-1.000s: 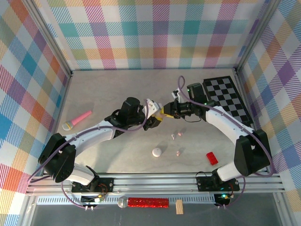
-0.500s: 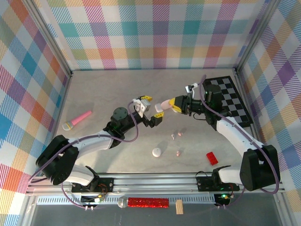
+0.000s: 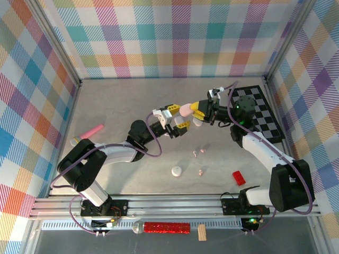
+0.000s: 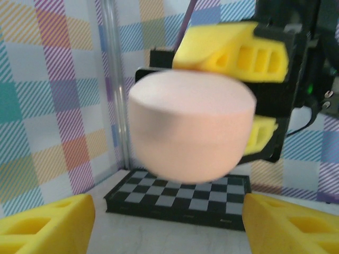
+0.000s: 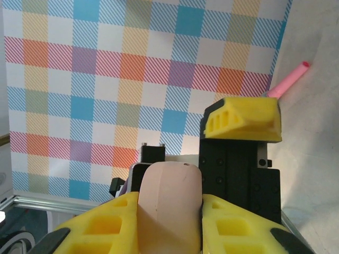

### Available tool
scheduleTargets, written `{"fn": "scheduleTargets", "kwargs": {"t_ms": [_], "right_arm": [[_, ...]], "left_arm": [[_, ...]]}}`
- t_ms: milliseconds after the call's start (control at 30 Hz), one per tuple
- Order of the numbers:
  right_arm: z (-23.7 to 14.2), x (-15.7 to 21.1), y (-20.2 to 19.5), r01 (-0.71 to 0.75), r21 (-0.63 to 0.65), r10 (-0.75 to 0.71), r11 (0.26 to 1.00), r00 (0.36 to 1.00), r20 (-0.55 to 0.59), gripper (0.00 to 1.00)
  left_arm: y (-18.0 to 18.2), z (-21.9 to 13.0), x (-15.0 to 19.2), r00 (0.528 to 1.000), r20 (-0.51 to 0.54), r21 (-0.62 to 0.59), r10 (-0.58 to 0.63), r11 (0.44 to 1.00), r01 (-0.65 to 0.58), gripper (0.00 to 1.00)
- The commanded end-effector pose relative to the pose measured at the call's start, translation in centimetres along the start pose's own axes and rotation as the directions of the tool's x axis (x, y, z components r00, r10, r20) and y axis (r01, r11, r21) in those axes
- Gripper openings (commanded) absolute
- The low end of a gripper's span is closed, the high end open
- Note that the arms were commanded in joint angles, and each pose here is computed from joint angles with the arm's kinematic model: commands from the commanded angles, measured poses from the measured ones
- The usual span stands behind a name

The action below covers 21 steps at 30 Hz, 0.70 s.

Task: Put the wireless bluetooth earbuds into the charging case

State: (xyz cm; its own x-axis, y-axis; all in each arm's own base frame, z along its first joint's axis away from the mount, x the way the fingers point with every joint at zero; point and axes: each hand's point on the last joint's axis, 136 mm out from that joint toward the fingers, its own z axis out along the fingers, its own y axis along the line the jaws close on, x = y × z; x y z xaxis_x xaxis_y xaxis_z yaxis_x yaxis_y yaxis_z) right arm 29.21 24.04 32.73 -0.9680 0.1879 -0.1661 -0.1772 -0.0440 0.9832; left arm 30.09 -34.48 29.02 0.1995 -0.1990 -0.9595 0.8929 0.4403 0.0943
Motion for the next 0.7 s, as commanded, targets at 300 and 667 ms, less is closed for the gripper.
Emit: {"fn": "scheduleTargets", "kwargs": {"t_ms": [300, 667], "right_arm": [[-0.1, 0.1, 0.2, -0.006, -0.044, 0.005, 0.999, 1.0, -0.014, 0.16], [0.0, 0.0, -0.5, -0.016, -0.028, 0.016, 0.999, 1.0, -0.016, 0.14]], "left_arm": [[-1.7, 1.0, -3.7, 0.992, 0.119, 0.115, 0.048, 0.992, -0.062, 0.59], [-1.8, 1.0, -4.2, 0.991, 0.128, 0.118, 0.044, 0.991, -0.06, 0.49]]}}
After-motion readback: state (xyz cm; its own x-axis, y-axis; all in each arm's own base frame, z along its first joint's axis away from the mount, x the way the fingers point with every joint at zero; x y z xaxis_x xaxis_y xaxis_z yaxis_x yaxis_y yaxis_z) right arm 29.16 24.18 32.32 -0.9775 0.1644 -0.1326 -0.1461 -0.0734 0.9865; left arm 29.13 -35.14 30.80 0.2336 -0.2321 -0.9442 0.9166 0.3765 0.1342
